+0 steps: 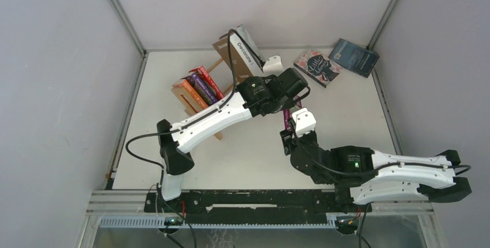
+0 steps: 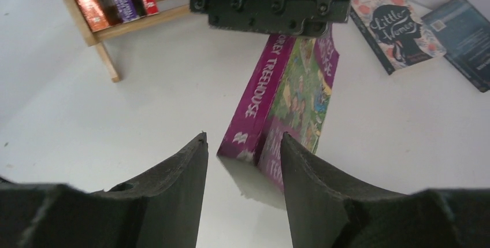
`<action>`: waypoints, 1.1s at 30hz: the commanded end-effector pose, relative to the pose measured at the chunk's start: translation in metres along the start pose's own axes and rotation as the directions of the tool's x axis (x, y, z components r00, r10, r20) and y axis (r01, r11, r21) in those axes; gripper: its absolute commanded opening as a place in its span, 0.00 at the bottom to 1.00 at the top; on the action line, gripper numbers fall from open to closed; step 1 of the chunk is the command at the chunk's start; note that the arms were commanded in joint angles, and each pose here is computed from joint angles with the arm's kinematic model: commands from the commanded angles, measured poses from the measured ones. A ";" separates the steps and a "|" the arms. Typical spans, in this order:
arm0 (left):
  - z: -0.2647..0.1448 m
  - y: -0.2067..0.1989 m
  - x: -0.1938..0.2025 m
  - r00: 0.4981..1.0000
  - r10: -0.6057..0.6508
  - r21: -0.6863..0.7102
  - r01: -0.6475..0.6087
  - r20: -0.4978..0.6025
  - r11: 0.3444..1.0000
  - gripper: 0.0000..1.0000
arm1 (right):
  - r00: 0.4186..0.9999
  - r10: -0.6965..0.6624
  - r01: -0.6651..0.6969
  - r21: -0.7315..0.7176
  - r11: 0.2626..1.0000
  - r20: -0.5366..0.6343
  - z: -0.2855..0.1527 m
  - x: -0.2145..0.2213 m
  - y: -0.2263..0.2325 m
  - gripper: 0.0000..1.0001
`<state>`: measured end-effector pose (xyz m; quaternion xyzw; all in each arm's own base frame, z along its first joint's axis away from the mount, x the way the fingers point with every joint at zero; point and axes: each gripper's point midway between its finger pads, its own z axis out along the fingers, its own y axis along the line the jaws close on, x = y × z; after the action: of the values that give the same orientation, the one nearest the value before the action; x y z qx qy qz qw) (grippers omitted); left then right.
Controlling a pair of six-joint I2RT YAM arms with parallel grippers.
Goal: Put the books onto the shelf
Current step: Pick up the book from the center of the board.
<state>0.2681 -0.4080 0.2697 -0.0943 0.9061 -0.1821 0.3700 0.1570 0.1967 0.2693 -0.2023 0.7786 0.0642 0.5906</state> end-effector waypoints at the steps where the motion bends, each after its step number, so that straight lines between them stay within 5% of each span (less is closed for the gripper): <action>1: -0.032 -0.026 -0.035 0.995 -0.086 0.124 0.078 0.054 0.989 0.00 | 0.999 0.025 -0.026 0.034 0.999 0.033 0.010 -0.022 -0.006 0.56; 8: -0.034 -0.026 -0.037 0.995 -0.083 0.127 0.075 0.060 0.989 0.00 | 1.000 0.001 0.001 0.058 0.998 -0.030 0.035 -0.014 -0.008 0.47; 18: -0.038 -0.024 -0.044 0.993 -0.095 0.137 0.084 0.072 0.987 0.00 | 0.996 0.001 0.005 0.069 0.998 -0.085 0.044 0.000 -0.007 0.00; 27: -0.045 0.001 -0.061 0.983 -0.149 0.135 0.134 0.105 0.982 0.02 | 0.998 0.051 -0.051 0.001 0.999 -0.022 0.040 -0.016 -0.009 0.00; 33: -0.053 0.021 -0.075 0.976 -0.187 0.158 0.168 0.113 0.973 0.27 | 0.997 0.069 -0.068 -0.047 0.997 0.019 0.038 -0.029 -0.006 0.00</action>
<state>0.2818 -0.3757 0.2842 -0.1446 0.8893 -0.2066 0.3816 0.1993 0.2087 0.2702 -0.1847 0.7918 0.0765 0.5771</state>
